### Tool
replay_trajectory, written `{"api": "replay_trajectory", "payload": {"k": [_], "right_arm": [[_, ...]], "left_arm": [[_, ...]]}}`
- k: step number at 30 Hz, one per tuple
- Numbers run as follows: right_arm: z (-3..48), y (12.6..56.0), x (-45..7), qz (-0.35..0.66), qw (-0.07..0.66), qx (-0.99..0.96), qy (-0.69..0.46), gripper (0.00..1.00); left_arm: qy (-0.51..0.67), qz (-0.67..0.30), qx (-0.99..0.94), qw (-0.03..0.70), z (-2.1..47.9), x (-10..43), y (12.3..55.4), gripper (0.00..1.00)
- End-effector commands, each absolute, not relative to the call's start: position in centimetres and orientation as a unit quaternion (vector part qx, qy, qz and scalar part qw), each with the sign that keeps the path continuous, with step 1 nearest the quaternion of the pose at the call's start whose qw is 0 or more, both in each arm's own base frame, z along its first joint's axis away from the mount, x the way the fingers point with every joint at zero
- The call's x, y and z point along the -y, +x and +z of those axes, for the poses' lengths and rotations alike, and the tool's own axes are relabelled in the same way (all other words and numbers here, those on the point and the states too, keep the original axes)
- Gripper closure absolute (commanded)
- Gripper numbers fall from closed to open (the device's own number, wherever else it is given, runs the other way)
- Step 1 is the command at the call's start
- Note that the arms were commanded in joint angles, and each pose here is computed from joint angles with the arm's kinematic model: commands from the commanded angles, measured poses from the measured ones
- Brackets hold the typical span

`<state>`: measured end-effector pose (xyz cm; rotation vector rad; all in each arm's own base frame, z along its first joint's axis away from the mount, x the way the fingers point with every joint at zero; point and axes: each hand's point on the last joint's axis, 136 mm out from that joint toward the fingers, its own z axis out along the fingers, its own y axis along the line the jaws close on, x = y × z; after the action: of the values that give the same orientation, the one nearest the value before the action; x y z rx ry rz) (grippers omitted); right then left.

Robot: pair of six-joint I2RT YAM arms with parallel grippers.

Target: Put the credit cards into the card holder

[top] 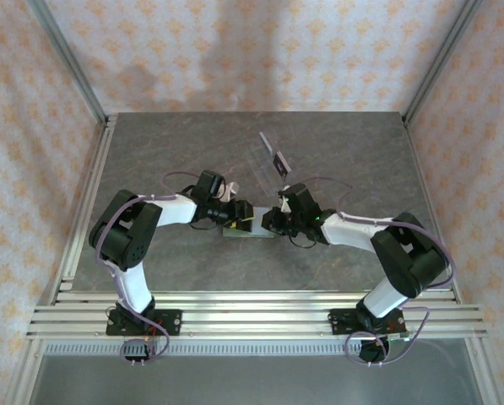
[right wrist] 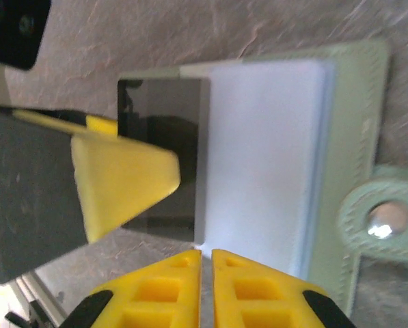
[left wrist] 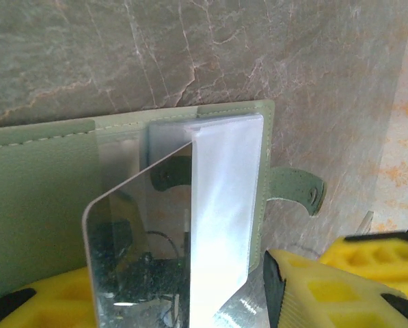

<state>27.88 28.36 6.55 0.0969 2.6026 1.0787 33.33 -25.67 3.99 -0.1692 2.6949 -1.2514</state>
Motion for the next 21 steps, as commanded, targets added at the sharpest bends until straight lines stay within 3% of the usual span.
{"api": "replay_trajectory", "payload": {"k": [1, 4, 10, 21], "right_arm": [[7.9, 29.1, -29.8, 0.415, 0.177, -0.891, 0.051, 0.91], [7.7, 29.7, -30.3, 0.433, 0.168, -0.882, 0.079, 1.00], [7.0, 30.3, -30.9, 0.473, 0.124, -0.863, 0.125, 1.00], [6.0, 30.6, -32.9, 0.511, 0.121, -0.842, 0.126, 1.00]], "left_arm": [[-0.078, -0.424, -0.897, 0.097, 4.1, 25.2, 33.8, 0.49], [-0.078, -0.435, -0.892, 0.096, 4.3, 25.6, 34.0, 0.49], [-0.083, -0.436, -0.891, 0.101, 4.6, 25.4, 34.1, 0.49], [-0.102, -0.436, -0.888, 0.101, 4.2, 25.3, 34.2, 0.49]]}}
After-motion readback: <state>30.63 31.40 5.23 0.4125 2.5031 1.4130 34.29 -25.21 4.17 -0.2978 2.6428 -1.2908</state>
